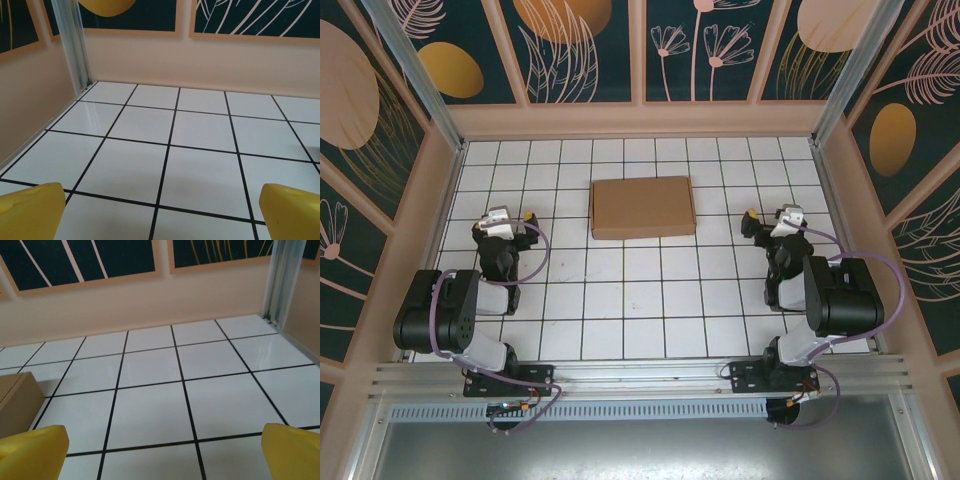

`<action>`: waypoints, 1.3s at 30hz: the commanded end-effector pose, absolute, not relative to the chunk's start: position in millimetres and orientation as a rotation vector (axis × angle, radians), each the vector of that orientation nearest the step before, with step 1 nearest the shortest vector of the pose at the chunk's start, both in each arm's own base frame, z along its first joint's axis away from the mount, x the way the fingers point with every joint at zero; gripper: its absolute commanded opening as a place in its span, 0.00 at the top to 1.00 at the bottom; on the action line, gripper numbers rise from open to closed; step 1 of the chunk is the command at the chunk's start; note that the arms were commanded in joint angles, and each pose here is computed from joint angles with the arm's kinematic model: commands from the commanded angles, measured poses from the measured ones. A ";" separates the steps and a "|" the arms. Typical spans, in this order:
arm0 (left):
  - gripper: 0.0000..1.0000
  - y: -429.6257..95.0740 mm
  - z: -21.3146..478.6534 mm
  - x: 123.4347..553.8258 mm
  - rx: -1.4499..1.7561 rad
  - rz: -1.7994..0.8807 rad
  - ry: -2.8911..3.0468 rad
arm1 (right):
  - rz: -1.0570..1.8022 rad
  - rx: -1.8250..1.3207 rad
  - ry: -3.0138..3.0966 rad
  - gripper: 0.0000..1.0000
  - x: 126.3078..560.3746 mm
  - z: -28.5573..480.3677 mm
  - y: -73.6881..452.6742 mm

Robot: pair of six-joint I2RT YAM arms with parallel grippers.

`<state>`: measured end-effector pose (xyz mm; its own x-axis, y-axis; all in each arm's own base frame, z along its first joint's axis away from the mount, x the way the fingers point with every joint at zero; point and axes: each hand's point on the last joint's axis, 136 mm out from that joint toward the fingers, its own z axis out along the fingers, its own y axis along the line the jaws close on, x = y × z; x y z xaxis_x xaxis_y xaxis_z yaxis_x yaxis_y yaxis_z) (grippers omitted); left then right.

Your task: Fold the paper box

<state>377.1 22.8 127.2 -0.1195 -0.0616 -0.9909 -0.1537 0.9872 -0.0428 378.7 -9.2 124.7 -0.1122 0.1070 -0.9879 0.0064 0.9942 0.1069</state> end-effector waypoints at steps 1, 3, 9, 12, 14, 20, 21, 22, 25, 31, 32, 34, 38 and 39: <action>0.01 20.5 133.2 380.1 -0.161 0.051 1.672 | 0.116 0.078 1.685 0.01 377.6 124.9 -5.9; 0.01 20.5 133.3 379.9 -0.160 0.051 1.672 | 0.114 0.078 1.687 0.01 377.6 124.4 -6.0; 0.01 20.5 135.4 377.0 -0.160 0.051 1.661 | 0.108 0.077 1.670 0.01 374.8 127.1 -5.8; 0.01 20.6 136.3 377.1 -0.160 0.051 1.658 | 0.108 0.078 1.671 0.01 375.0 127.1 -5.8; 0.01 20.4 135.8 377.0 -0.159 0.051 1.659 | 0.108 0.078 1.673 0.01 374.9 126.5 -5.7; 0.01 20.5 136.0 377.1 -0.160 0.050 1.659 | 0.106 0.076 1.675 0.01 375.4 126.5 -5.8; 0.01 20.6 135.9 377.0 -0.160 0.051 1.659 | 0.106 0.076 1.677 0.01 375.5 125.8 -5.8; 0.01 20.5 136.3 377.1 -0.159 0.051 1.658 | 0.106 0.076 1.675 0.01 375.8 126.7 -5.8; 0.01 20.5 135.8 377.1 -0.160 0.050 1.660 | 0.106 0.076 1.677 0.01 376.2 126.1 -6.1; 0.01 20.5 135.8 377.0 -0.159 0.051 1.659 | 0.107 0.075 1.678 0.01 376.4 126.2 -5.4; 0.01 20.4 135.8 377.1 -0.159 0.051 1.660 | 0.105 0.075 1.678 0.01 376.4 126.4 -5.8; 0.01 20.5 135.0 377.1 -0.159 0.051 1.662 | 0.105 0.074 1.680 0.01 376.4 125.7 -5.7; 0.01 20.4 135.7 377.1 -0.159 0.050 1.660 | 0.105 0.075 1.680 0.01 376.3 125.8 -5.8; 0.01 20.4 135.8 377.1 -0.159 0.050 1.660 | 0.105 0.075 1.680 0.01 376.3 125.8 -5.8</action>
<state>377.3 21.7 127.2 -0.1195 -0.0617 -0.9909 -0.1473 0.9881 -0.0437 377.0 -6.0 119.5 -0.1332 0.1083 -0.9852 -0.0095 0.9938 0.1105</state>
